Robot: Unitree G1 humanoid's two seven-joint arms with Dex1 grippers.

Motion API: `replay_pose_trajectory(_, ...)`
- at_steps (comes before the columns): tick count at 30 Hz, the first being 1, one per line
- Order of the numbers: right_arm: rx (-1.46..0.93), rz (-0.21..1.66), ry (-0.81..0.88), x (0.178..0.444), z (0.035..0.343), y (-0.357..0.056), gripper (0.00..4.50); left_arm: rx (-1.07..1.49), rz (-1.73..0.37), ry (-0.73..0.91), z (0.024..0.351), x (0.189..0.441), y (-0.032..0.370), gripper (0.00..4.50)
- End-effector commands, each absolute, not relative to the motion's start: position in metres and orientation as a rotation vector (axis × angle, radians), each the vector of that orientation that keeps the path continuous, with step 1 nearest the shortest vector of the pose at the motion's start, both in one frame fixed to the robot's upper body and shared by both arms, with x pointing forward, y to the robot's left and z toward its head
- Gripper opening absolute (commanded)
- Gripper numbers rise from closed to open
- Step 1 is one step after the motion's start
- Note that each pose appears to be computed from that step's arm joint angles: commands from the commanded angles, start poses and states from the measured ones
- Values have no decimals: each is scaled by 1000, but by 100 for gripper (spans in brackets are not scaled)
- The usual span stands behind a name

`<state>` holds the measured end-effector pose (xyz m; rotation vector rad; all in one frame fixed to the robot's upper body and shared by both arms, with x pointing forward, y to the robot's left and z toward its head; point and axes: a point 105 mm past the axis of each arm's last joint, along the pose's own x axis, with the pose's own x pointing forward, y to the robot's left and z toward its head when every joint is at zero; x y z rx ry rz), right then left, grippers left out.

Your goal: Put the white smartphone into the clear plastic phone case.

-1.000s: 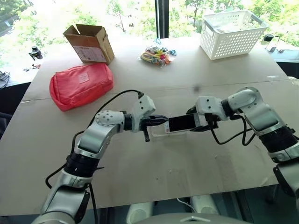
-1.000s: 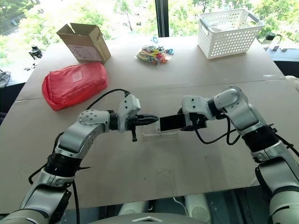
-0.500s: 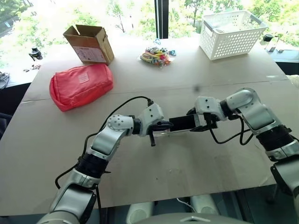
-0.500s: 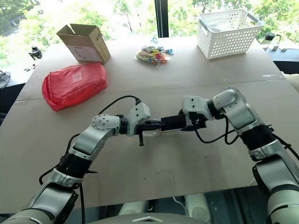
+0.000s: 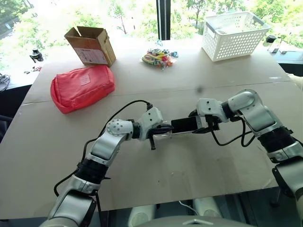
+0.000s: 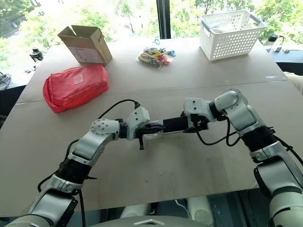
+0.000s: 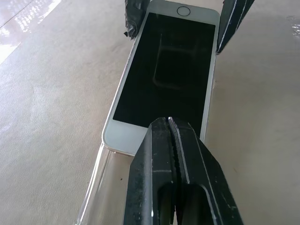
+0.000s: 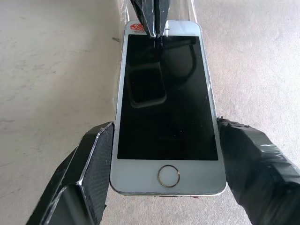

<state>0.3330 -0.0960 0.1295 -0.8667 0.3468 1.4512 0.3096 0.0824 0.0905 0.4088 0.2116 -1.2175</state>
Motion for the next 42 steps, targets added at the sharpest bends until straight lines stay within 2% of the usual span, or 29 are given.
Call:
replay_pose_trajectory(1, -920, 1510, 326, 324, 131, -89, 290, 422, -1197, 372, 55, 302, 93, 5)
replay_pose_trajectory(6, -954, 1451, 334, 332, 127, -88, 290, 418, -1190, 379, 54, 301, 95, 5)
replay_pose_trajectory(20, -1025, 1540, 318, 318, 118, -81, 290, 417, -1184, 391, 49, 300, 95, 5)
replay_pose_trajectory(31, -974, 1522, 225, 322, 138, -71, 290, 412, -1199, 397, 43, 295, 88, 5)
replay_pose_trajectory(34, -998, 1492, 237, 327, 137, -77, 372, 409, -1204, 398, 41, 295, 85, 0)
replay_pose_trajectory(36, -999, 1458, 235, 331, 137, -79, 449, 408, -1204, 398, 40, 295, 84, 0)
replay_pose_trajectory(39, -994, 1384, 207, 343, 141, -80, 449, 407, -1202, 400, 39, 296, 84, 0)
replay_pose_trajectory(42, -998, 1368, 248, 347, 139, -88, 449, 408, -1201, 404, 37, 297, 84, 0)
